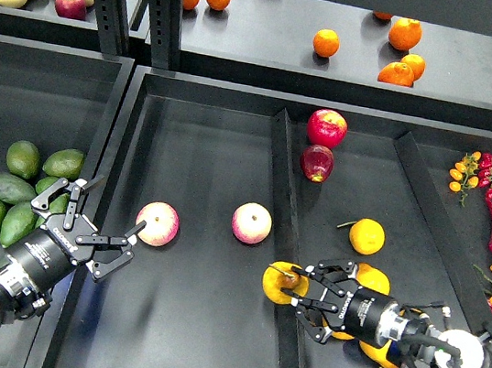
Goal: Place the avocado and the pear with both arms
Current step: 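Carry the pear with the right gripper into the orange bin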
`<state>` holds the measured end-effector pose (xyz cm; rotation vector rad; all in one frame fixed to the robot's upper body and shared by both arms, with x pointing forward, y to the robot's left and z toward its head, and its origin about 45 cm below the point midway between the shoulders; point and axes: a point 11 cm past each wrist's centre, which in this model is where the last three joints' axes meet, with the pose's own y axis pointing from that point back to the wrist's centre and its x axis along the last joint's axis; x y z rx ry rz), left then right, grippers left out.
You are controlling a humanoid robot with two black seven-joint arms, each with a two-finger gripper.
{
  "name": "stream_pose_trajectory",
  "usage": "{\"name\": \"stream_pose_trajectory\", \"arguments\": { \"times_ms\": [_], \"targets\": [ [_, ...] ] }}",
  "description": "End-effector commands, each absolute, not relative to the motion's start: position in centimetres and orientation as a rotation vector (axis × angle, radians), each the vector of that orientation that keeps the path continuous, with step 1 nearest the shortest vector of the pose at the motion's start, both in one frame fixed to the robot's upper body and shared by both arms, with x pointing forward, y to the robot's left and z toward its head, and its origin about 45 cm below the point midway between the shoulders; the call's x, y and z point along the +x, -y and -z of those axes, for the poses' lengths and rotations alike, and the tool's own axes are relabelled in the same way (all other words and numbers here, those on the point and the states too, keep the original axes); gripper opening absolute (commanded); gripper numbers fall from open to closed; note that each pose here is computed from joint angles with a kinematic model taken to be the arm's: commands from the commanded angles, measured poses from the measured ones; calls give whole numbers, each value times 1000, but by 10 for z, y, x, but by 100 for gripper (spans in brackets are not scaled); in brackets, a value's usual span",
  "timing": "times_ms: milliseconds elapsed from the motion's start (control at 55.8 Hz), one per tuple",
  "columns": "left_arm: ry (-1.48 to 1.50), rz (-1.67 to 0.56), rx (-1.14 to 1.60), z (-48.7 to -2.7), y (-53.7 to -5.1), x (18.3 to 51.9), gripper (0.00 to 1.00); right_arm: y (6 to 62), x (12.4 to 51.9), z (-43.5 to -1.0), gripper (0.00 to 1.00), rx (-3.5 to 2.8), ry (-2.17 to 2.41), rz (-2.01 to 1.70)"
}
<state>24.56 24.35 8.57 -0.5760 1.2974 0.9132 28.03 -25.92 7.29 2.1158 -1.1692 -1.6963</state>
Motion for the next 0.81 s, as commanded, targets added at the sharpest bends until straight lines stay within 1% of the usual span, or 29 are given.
{"name": "stream_pose_trajectory", "arguments": {
  "times_ms": [0,143,161,197,412,573,788],
  "targets": [
    [-1300,-913,-574,-85,-243,245,100,281,278,-83,26,2100,1203,1674],
    [-1299,-911,-573,-85,-243,246,100,300,259,-83,26,2060,1207,1662],
    [-1301,-912,-573,-85,-243,245,100,309,244,-80,26,2030,1203,1665],
    [-1301,-912,-573,-85,-243,245,100,314,236,-78,26,2010,1203,1670],
    [-1299,-911,-573,-85,-242,245,100,336,202,-66,26,1940,1192,1690],
    [-1299,-911,-573,-85,-242,245,100,343,191,-60,26,1917,1192,1699],
    [-1299,-911,-573,-85,-242,245,100,350,188,-52,27,1891,1210,1695]
  ]
}}
